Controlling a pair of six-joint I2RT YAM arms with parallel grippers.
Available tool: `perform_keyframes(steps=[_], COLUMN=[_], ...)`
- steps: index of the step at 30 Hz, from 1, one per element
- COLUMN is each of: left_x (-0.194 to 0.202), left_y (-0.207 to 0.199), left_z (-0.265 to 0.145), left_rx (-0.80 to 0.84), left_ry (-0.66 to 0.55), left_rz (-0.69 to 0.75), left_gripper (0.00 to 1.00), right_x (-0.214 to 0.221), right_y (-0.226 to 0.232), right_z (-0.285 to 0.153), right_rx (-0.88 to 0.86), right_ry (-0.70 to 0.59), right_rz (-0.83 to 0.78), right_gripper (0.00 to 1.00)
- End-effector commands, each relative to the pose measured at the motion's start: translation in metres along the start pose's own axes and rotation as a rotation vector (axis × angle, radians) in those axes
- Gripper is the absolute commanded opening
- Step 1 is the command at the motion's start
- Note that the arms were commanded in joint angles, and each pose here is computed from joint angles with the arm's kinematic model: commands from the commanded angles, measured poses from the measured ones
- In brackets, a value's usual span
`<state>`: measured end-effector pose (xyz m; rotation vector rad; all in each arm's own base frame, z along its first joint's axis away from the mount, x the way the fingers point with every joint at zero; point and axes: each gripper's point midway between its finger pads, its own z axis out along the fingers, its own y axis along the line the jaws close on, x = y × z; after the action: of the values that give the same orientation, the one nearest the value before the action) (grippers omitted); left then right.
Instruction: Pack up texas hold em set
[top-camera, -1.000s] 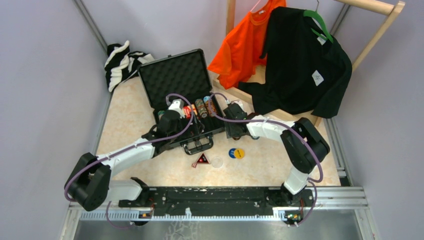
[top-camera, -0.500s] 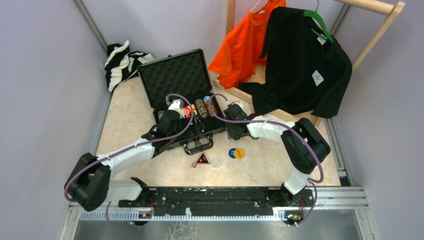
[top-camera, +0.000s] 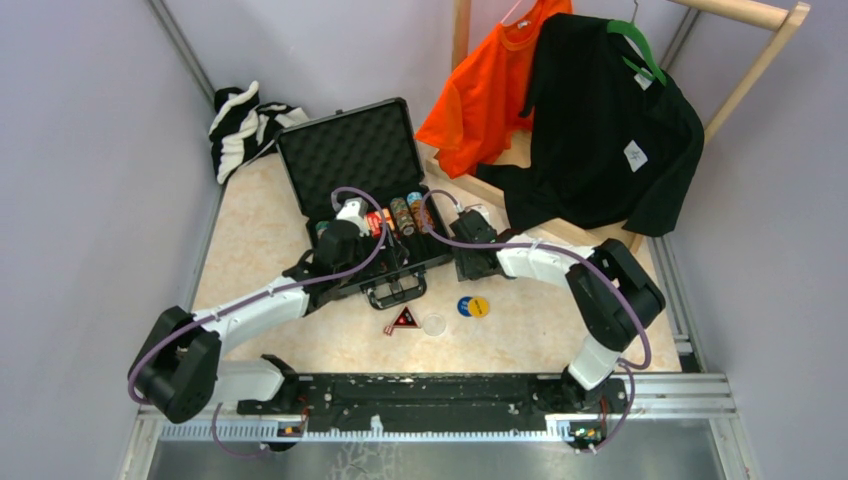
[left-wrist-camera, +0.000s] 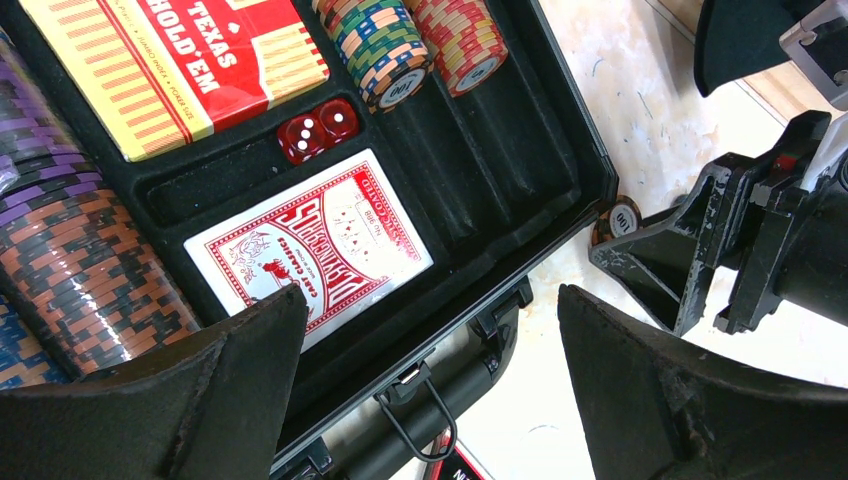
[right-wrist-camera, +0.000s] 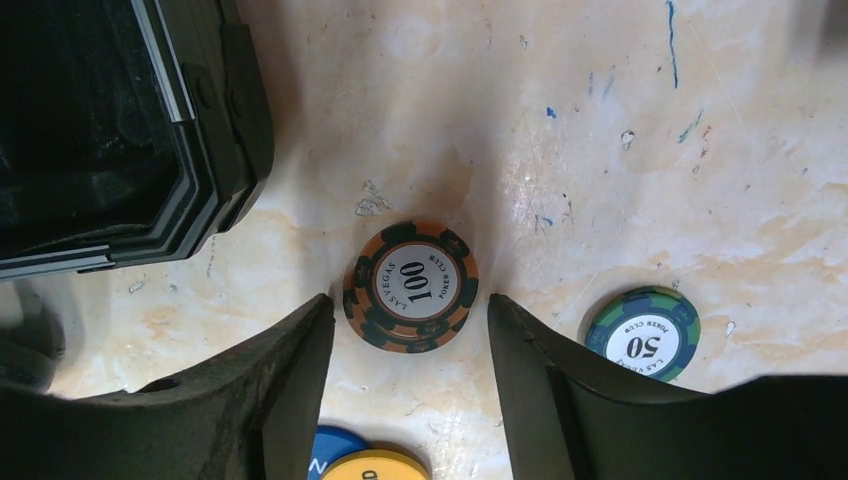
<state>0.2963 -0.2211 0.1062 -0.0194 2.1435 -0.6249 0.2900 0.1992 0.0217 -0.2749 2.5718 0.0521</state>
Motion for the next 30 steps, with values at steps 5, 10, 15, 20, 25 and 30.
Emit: perform_keyframes(steps=[5, 10, 15, 20, 25, 30], left_x=[-0.01, -0.009, -0.008, -0.008, -0.008, -0.008], left_y=[-0.007, -0.006, -0.006, -0.007, -0.006, -0.006], left_z=[-0.003, -0.002, -0.001, -0.001, -0.001, -0.001], left_rx=[0.017, 0.013, 0.017, 0.02, 0.015, 0.014], left_ry=[-0.031, -0.029, -0.024, -0.022, -0.024, -0.024], left_rz=[0.008, 0.01, 0.009, 0.007, 0.009, 0.01], left_gripper=[1.0, 1.0, 1.0, 1.0, 1.0, 1.0], right_x=[-0.02, -0.018, -0.017, -0.02, -0.025, -0.032], right_y=[0.008, 0.009, 0.009, 0.009, 0.009, 0.007], right_z=[-0.006, -0.006, -0.006, -0.011, -0.018, -0.027], right_rx=[-0.025, -0.033, -0.038, -0.041, -0.045, -0.046], right_ry=[-0.058, -0.054, -0.052, -0.066, -0.081, -0.106], right_rz=[-0.004, -0.008, -0.008, 0.001, 0.0, -0.002], right_gripper=[0.6, 0.51, 0.45, 0.4, 0.39, 0.39])
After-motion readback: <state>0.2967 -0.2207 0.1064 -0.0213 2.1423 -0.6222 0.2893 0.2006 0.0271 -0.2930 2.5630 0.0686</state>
